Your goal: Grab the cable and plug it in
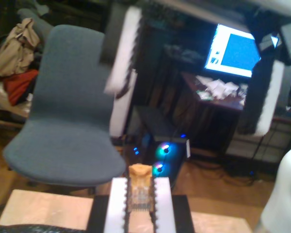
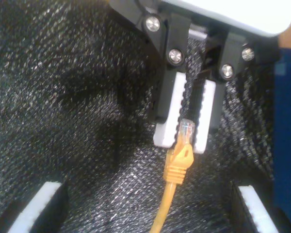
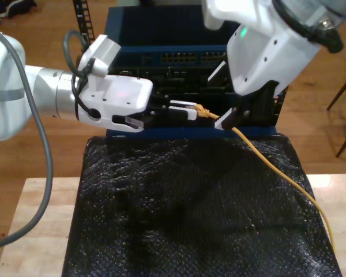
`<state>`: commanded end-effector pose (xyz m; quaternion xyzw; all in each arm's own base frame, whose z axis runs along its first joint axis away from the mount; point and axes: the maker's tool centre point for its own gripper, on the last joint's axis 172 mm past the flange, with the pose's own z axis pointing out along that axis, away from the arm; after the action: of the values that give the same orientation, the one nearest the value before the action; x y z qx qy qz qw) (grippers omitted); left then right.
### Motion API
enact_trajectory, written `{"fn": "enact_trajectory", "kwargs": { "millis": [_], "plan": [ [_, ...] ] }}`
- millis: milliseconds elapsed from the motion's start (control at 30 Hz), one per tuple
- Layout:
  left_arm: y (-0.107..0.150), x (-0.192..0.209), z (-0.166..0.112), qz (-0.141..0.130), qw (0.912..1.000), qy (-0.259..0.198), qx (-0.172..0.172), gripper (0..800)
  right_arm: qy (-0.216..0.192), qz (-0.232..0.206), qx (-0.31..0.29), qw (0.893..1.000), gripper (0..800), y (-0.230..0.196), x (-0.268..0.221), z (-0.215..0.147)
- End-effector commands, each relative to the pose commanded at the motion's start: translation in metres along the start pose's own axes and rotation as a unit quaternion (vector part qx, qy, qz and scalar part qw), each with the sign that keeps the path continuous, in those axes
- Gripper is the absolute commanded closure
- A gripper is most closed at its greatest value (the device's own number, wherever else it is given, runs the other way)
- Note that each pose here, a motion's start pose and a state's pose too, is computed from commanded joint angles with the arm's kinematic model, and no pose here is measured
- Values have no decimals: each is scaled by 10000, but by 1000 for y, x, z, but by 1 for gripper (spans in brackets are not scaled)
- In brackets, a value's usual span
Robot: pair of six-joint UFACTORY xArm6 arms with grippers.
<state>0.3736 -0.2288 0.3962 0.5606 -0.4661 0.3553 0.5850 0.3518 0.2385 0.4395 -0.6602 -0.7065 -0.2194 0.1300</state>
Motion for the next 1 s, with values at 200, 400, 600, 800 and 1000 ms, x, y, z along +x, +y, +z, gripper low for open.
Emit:
{"fn": "enact_trajectory", "kwargs": {
  "millis": [200, 400, 600, 800, 1000],
  "plan": [
    [4, 9, -4, -264, 9984, 399, -317, 797, 66, -437, -236, 9987, 9, -8, 7, -21],
    [6, 13, -4, -281, 9979, 430, -396, 797, 85, -580, -321, 9978, 8, -15, 7, -28],
    [15, 19, -5, -492, 9956, 535, -600, 797, 118, -761, -469, 9959, 8, -18, 8, -32],
    [16, 23, -10, -712, 9927, 620, -747, 797, 209, -847, -1023, 9909, 8, -3, 5, -36],
    [20, 24, -10, -722, 9919, 639, -824, 798, 237, -848, -1133, 9896, 8, -1, 5, -37]
  ]
}}
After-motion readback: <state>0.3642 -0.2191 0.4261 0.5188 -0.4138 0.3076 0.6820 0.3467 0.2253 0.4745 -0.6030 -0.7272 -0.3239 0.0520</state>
